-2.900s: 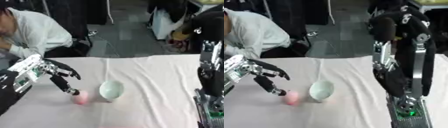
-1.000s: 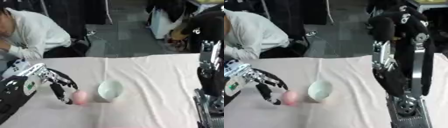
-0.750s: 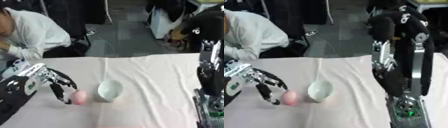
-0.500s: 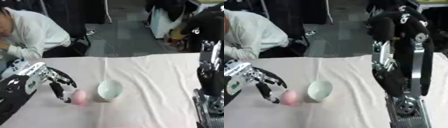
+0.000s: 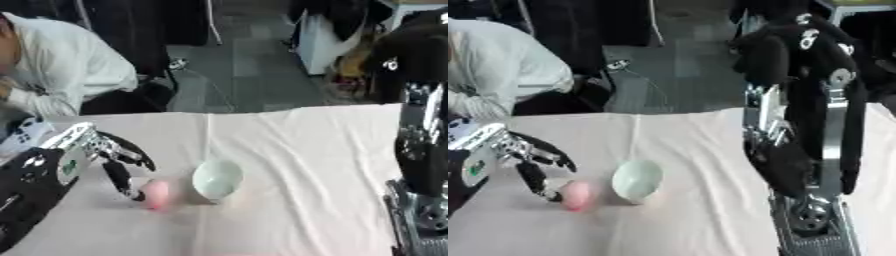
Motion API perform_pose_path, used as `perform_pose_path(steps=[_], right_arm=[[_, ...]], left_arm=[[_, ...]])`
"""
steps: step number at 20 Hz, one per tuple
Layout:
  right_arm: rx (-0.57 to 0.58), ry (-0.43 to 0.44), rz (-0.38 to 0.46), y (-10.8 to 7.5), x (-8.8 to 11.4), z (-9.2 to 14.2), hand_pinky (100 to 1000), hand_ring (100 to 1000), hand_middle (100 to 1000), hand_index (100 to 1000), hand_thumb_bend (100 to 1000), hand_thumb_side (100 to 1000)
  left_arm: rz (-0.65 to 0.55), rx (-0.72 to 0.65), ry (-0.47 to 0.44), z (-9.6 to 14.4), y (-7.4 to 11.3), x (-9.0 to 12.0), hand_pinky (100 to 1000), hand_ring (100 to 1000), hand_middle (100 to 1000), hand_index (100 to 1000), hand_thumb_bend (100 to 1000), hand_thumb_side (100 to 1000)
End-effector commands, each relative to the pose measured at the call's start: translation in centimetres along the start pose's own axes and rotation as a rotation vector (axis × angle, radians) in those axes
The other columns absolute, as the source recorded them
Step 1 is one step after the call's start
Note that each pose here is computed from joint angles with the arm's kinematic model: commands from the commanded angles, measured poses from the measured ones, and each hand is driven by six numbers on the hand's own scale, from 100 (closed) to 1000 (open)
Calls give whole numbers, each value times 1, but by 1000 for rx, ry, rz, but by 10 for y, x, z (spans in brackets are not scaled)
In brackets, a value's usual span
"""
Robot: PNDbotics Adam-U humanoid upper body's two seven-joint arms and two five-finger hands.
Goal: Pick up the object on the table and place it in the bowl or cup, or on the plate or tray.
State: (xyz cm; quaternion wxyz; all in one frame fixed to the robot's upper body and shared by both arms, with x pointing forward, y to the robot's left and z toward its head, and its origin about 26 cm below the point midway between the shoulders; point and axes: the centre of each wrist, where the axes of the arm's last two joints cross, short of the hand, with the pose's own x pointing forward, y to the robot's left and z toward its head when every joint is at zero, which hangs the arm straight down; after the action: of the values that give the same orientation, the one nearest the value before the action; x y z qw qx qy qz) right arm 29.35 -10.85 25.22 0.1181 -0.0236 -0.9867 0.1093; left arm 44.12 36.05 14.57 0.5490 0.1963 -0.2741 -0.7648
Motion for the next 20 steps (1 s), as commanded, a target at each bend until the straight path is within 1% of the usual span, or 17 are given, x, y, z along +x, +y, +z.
perform_pose_path(steps=[1,6,14,20], right_arm=[[-11,-35,-23,3,6,-8,103,412,465,577,100,627],[-12,-41,-33,5,7,-9,104,412,465,577,100,627],[-16,-49,-46,7,9,-10,104,412,465,577,100,626],[-22,-53,-52,8,9,-11,104,411,463,563,100,633]], left_arm=[[-16,16,14,11,13,-7,959,1000,1000,1000,862,483],[-8,10,22,7,14,-10,953,1000,1000,1000,873,495],[-4,-25,35,-4,9,-15,958,1000,1000,1000,879,500],[-11,-49,63,-7,6,-21,962,1000,1000,1000,885,508]])
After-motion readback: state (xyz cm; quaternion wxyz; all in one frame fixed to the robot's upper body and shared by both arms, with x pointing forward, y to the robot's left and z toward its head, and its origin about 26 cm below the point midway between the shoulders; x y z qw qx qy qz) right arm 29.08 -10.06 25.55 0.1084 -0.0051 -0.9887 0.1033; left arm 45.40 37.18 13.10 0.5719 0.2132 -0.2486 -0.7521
